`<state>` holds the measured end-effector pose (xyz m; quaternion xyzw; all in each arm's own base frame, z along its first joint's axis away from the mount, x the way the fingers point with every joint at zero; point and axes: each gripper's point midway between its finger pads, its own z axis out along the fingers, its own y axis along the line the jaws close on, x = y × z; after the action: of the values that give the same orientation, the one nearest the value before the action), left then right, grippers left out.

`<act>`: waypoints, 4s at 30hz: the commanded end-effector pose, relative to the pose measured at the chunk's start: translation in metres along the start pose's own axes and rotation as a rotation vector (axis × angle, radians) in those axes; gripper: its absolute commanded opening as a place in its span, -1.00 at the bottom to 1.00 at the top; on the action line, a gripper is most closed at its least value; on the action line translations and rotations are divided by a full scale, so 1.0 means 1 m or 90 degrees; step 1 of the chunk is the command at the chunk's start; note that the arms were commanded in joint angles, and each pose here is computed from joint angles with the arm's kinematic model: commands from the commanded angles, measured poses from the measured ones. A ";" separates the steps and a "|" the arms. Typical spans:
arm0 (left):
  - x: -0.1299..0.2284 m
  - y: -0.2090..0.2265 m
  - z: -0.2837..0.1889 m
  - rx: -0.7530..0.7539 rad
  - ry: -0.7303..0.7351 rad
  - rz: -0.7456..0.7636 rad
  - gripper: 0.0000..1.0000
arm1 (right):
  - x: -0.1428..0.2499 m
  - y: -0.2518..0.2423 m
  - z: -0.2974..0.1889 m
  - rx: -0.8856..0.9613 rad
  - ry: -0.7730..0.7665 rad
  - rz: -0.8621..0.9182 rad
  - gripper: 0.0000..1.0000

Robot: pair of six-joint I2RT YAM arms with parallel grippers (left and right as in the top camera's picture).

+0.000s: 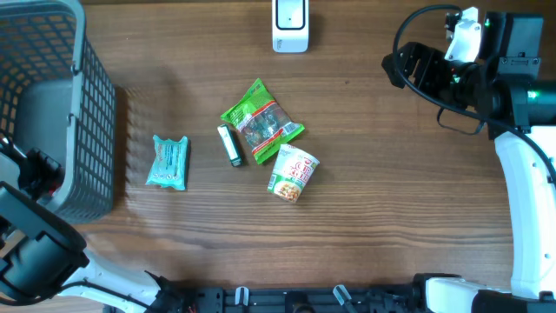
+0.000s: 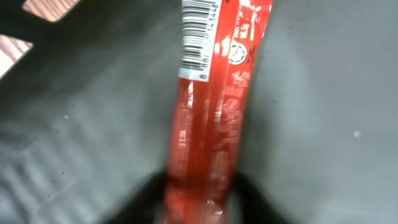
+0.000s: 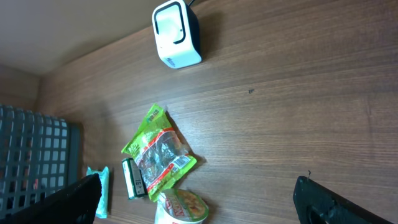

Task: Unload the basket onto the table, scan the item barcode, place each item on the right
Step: 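Return the left gripper into the basket and grasp the red stick snack, then carry the red stick out and lay it between wipes and box, then move the right gripper down over the cup noodle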

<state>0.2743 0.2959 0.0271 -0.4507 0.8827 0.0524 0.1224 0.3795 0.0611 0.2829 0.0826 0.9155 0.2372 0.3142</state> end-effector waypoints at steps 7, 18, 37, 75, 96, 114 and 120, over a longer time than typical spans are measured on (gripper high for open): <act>-0.028 -0.032 -0.039 0.123 -0.050 -0.009 -0.92 | -0.004 0.003 -0.001 -0.008 -0.004 0.004 0.99; -0.088 -0.071 -0.263 0.256 -0.372 -0.030 -0.92 | -0.004 0.003 -0.001 -0.008 -0.004 0.004 0.99; 0.170 -0.237 -0.259 0.311 -0.082 0.346 -0.91 | -0.004 0.003 -0.001 -0.008 -0.004 0.004 0.99; 0.226 -0.271 -0.147 0.194 0.006 0.439 1.00 | -0.004 0.003 -0.001 -0.008 -0.004 0.004 1.00; 0.205 -0.283 -0.210 0.314 -0.094 0.380 -0.87 | -0.009 0.003 -0.001 -0.007 -0.016 0.000 0.99; 0.151 -0.256 -0.224 0.325 -0.134 0.200 1.00 | 0.031 0.036 0.002 -0.093 0.103 0.182 0.83; 0.150 -0.255 -0.223 0.324 -0.134 0.198 1.00 | 0.110 0.034 0.022 0.038 0.236 0.186 0.92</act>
<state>0.3571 -0.0175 0.2025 -0.2515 0.9120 -0.1004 0.3081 0.3239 0.1165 0.2544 0.1920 0.9233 0.3027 0.1381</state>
